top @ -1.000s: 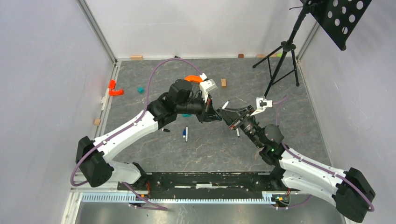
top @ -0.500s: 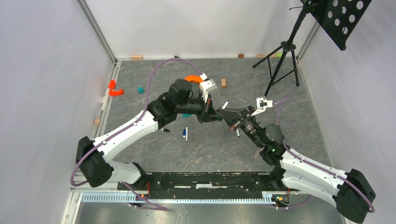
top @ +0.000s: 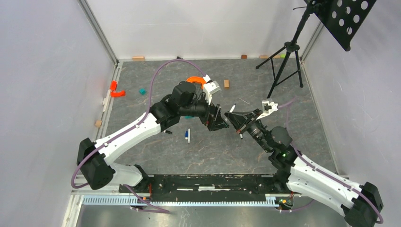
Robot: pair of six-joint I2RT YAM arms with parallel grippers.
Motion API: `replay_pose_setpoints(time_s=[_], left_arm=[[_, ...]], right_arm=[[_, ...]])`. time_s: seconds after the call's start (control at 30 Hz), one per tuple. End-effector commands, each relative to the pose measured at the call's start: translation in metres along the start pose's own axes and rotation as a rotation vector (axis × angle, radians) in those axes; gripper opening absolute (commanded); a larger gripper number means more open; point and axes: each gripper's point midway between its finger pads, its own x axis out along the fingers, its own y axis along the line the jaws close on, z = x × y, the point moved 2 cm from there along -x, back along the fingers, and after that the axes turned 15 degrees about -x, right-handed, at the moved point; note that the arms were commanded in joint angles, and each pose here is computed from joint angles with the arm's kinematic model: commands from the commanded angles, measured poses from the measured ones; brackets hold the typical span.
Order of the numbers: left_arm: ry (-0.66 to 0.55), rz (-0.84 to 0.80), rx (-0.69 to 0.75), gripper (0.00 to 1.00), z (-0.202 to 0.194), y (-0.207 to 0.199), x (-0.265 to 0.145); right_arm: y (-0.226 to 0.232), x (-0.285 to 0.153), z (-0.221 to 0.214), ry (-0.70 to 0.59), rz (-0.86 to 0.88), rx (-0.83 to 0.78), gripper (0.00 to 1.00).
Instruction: Insert the pens into the pen caps
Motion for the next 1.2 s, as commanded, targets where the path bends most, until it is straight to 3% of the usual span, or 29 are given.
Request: replay_pose_setpoints(time_s=[0.0,0.27,0.5,0.63,1.07,1.17], left_arm=[[-0.073,0.100,0.038,1.00,0.014,0.011,-0.006],[-0.184,0.390,-0.025,1.00,0.029,0.056,-0.012],[-0.337,0.761,-0.251,1.00,0.035,0.099,-0.044],[-0.452,0.977,-0.371,1.00,0.016,0.128,-0.077],[-0.533,1.314,-0.801,0.99,-0.083,0.161,-0.157],[-0.529,1.329,-0.866,0.85,-0.103,0.163,-0.160]], right_arm=[[-0.015,-0.006,0.023,-0.023,-0.114,-0.102,0.00],[-0.053,-0.036,0.033,0.019,-0.337,-0.238,0.00],[-0.065,-0.048,0.035,0.064,-0.415,-0.286,0.00],[-0.066,-0.050,0.039,0.057,-0.419,-0.291,0.00],[-0.074,-0.066,0.026,0.117,-0.468,-0.263,0.00],[-0.077,-0.069,0.021,0.148,-0.479,-0.268,0.00]])
